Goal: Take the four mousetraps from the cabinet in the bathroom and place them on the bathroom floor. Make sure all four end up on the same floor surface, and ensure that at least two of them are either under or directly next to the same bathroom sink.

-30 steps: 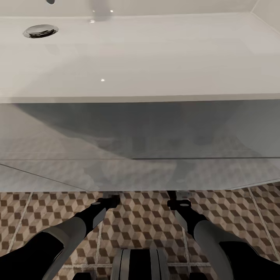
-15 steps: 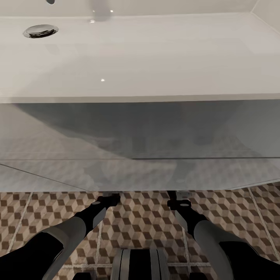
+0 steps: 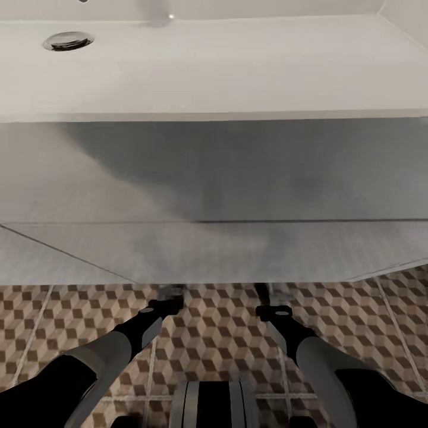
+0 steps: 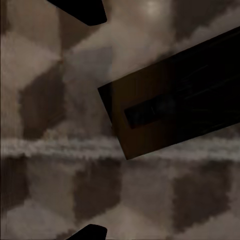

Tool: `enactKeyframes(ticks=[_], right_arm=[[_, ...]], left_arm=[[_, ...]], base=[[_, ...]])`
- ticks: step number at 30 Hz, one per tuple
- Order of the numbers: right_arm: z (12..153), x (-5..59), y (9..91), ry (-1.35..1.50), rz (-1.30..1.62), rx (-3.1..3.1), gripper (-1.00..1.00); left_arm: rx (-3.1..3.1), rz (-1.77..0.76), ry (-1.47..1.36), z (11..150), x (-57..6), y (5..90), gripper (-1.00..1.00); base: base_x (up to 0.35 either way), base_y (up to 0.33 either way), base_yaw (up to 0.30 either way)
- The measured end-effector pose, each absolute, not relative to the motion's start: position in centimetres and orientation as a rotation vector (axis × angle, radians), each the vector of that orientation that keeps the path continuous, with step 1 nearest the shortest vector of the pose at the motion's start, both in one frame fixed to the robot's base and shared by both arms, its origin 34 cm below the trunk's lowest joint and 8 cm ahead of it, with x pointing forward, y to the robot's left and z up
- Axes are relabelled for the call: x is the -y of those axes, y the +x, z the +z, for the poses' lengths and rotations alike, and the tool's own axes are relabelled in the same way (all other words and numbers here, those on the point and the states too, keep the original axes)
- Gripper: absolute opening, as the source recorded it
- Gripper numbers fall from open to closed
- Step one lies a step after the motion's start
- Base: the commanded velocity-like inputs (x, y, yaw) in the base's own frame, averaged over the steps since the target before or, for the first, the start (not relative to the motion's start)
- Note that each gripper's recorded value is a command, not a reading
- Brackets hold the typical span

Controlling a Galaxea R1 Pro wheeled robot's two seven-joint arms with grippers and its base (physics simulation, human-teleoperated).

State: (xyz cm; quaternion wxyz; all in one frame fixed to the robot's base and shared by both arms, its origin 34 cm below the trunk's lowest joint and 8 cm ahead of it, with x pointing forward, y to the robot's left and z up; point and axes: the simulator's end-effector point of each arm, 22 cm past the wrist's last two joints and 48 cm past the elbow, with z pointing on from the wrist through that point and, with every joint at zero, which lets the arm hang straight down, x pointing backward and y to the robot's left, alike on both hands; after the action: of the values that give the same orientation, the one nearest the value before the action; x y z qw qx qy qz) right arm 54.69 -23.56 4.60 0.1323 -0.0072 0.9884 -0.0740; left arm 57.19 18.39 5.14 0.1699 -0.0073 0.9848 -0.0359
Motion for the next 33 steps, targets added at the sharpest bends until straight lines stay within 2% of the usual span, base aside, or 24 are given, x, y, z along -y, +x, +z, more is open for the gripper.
enactKeyframes(ticks=[33], right_arm=[[4.66, 23.44, 54.89, -0.021, -0.212, -2.863, 1.0]], left_arm=[[-2.803, -0.099, -0.025, 5.08, -18.51, 57.06, 1.0]], base=[[-0.335, 0.0, 0.0]])
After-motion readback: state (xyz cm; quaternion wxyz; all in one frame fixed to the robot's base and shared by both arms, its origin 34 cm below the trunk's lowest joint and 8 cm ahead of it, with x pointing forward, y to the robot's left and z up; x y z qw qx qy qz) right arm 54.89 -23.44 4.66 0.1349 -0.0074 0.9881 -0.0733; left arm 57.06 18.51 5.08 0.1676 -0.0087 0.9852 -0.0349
